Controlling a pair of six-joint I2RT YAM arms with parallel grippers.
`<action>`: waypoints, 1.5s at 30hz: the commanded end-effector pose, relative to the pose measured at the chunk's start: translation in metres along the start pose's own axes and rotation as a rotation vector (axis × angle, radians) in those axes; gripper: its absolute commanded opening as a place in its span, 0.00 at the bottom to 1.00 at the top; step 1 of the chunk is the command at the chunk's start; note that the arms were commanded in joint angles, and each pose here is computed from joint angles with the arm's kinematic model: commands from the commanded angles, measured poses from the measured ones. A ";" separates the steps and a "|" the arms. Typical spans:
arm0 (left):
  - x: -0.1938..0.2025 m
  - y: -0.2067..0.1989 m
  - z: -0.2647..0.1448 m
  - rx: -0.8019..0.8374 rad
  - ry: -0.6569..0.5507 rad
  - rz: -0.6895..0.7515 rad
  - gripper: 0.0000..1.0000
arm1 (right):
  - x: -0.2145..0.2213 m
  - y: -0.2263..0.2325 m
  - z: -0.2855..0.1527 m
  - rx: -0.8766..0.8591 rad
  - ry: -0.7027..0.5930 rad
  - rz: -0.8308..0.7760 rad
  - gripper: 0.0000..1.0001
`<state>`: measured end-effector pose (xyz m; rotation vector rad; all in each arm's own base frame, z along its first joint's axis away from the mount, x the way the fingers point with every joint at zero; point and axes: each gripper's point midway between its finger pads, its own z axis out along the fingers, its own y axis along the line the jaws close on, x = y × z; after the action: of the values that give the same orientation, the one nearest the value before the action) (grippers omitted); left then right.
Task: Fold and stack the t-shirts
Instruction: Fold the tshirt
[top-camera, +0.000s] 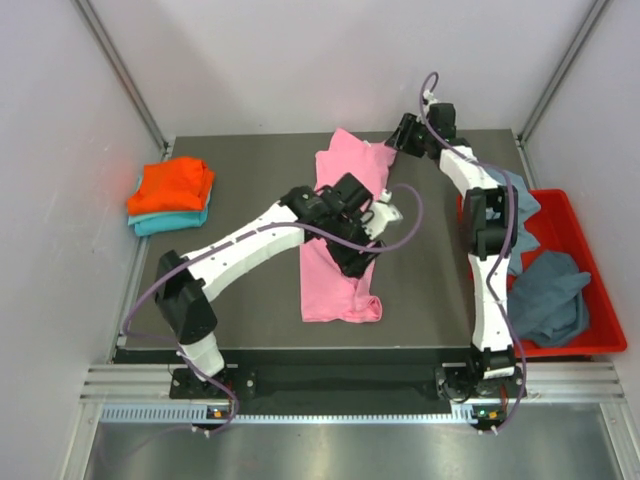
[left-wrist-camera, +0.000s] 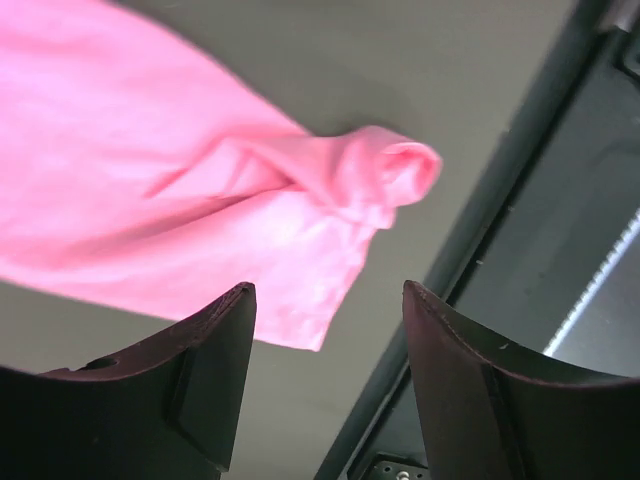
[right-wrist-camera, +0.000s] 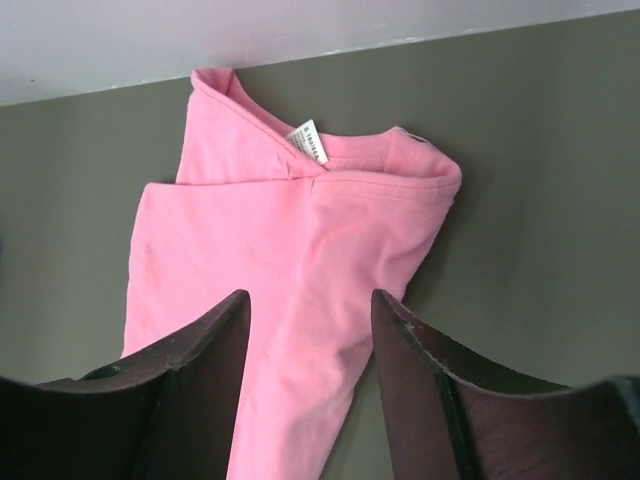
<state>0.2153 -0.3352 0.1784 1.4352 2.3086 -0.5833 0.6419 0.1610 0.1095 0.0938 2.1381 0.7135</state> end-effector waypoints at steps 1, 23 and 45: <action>0.015 0.069 -0.009 -0.140 0.010 -0.137 0.65 | -0.014 0.008 -0.019 -0.007 -0.018 -0.013 0.52; 0.141 0.100 0.019 0.159 0.144 -0.898 0.66 | 0.028 -0.016 0.046 -0.036 0.014 0.083 0.42; 0.162 0.090 0.029 0.169 0.203 -0.924 0.65 | -0.086 -0.009 0.069 -0.014 -0.457 -0.069 0.08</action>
<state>0.2314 -0.1911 0.0529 0.3824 3.1297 -0.8977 0.7251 0.1703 0.0708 0.1808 1.9115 0.6805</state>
